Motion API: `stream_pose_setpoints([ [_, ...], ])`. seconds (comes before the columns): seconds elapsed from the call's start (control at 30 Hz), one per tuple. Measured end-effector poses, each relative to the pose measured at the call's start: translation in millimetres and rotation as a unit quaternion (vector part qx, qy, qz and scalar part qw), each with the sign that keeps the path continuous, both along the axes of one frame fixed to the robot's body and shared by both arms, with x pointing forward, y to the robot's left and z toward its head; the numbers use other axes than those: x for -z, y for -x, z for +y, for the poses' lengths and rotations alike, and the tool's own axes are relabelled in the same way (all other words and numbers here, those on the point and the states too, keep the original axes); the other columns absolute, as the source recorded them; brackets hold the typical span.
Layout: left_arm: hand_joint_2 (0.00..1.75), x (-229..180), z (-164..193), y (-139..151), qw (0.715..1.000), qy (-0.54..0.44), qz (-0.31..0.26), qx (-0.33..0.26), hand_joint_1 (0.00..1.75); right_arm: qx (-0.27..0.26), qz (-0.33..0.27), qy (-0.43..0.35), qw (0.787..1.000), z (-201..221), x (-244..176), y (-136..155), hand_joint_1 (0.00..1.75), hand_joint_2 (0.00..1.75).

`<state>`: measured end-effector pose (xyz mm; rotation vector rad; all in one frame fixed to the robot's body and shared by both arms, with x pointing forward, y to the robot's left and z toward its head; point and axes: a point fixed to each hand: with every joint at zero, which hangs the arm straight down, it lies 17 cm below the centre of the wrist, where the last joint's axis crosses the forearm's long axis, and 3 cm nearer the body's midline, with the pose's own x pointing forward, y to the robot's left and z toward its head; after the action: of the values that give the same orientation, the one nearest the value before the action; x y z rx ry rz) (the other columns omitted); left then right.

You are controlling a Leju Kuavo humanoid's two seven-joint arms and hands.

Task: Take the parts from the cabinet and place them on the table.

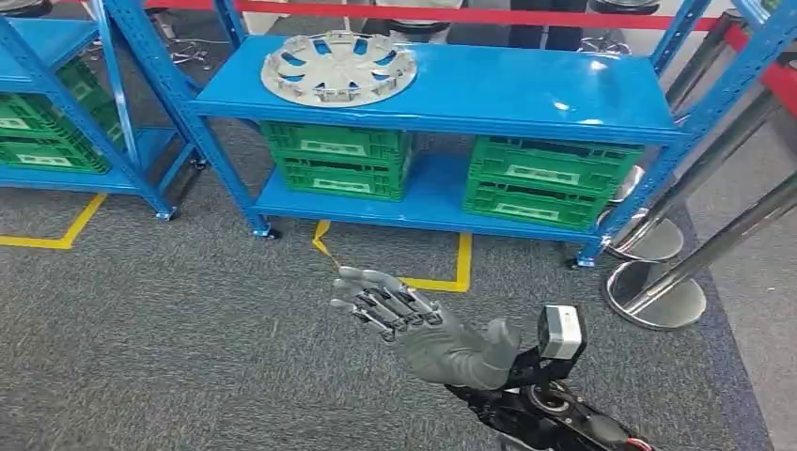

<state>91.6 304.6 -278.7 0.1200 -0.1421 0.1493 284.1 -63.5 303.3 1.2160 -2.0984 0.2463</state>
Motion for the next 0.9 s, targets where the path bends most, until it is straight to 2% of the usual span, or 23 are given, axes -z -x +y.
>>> stream_pose_setpoints([
  [0.9,0.00,-0.4,3.2,-1.8,1.000,0.000,-0.006,0.009,0.00,0.004,0.002,-0.009,1.000,-6.0,-1.3,-0.8,0.00,0.00],
])
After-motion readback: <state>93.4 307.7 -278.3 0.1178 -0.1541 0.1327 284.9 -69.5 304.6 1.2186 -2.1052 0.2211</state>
